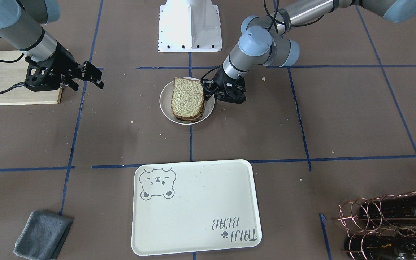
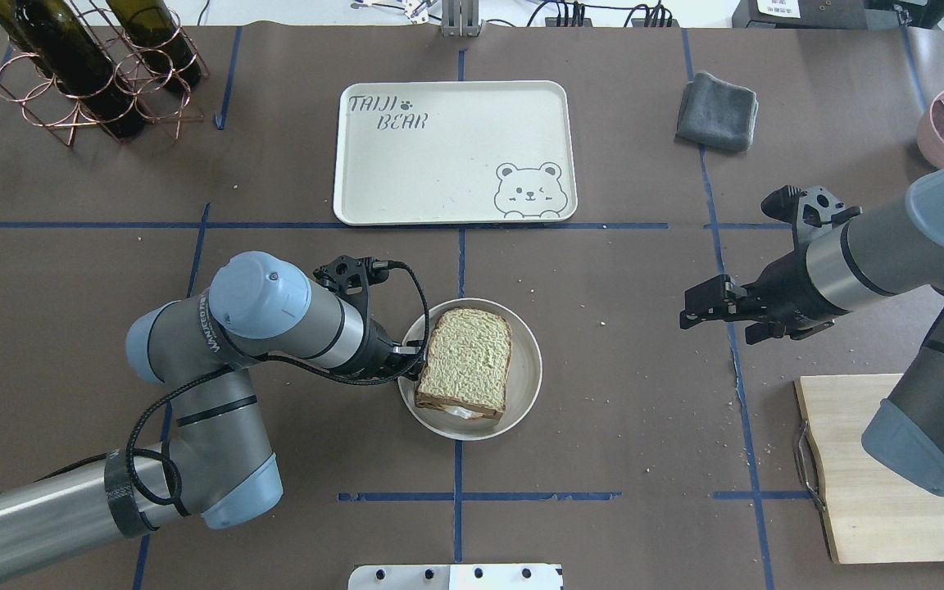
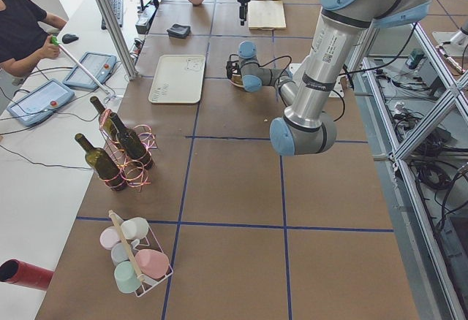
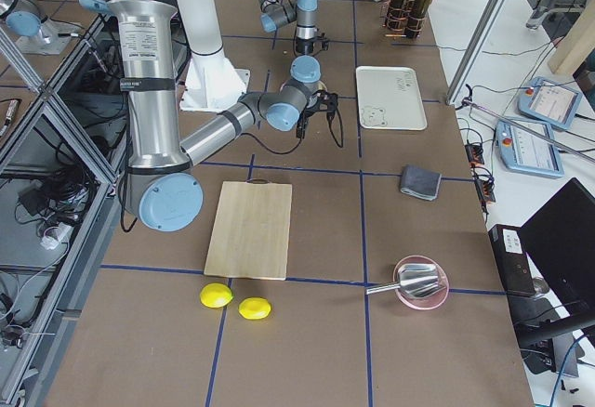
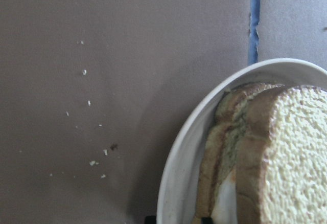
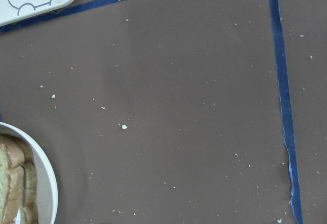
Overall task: Make sandwich and place on tray
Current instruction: 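Grip the white plate's rim with the left gripper, then slide the plate with the left gripper onto the TAIJI BEAR tray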
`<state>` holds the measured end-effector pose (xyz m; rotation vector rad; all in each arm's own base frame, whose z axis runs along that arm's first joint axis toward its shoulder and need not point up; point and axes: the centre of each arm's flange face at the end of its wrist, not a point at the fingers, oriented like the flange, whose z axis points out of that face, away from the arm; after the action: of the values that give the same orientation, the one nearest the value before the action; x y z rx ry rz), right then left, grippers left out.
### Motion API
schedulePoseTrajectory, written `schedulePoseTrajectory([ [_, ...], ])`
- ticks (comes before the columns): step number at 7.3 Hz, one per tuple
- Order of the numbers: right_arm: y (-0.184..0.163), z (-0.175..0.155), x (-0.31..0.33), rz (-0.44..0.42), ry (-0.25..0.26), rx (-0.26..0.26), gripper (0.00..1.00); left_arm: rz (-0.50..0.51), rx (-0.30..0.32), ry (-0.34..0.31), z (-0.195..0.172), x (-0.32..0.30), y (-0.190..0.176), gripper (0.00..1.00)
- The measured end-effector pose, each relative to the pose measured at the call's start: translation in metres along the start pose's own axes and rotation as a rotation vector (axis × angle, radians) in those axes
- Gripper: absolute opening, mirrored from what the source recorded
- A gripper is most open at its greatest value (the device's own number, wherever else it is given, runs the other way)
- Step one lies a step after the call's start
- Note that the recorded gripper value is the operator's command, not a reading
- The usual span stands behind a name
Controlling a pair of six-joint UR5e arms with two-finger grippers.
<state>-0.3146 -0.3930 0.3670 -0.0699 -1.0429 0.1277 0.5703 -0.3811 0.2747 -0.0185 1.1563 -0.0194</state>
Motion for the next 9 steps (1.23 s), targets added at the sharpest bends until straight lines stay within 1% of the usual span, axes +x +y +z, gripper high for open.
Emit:
schedulePoseTrajectory([
  [1,0.0,0.0,0.0,0.0,0.0,0.0,1.0,-0.002,0.0,-0.005,0.002,-0.002,-0.001,0.23],
  [2,0.0,0.0,0.0,0.0,0.0,0.0,1.0,-0.004,0.0,-0.009,0.004,-0.003,-0.002,0.0],
  [4,0.0,-0.001,-0.001,-0.001,-0.001,0.002,1.0,-0.006,0.002,-0.003,0.003,-0.002,-0.003,0.0],
  [5,0.001,-0.002,0.0,-0.001,-0.002,0.003,1.0,-0.013,0.008,0.015,-0.001,-0.001,-0.004,0.0],
  [6,0.002,-0.004,0.002,-0.001,-0.003,0.003,1.0,-0.042,0.025,0.051,-0.009,0.001,-0.011,0.0],
  [8,0.008,-0.01,0.009,0.002,0.001,0.002,1.0,-0.174,0.075,0.14,-0.038,0.004,-0.037,0.0],
  [9,0.01,-0.012,0.012,0.004,0.002,0.002,1.0,-0.226,0.118,0.171,-0.057,0.007,-0.065,0.0],
])
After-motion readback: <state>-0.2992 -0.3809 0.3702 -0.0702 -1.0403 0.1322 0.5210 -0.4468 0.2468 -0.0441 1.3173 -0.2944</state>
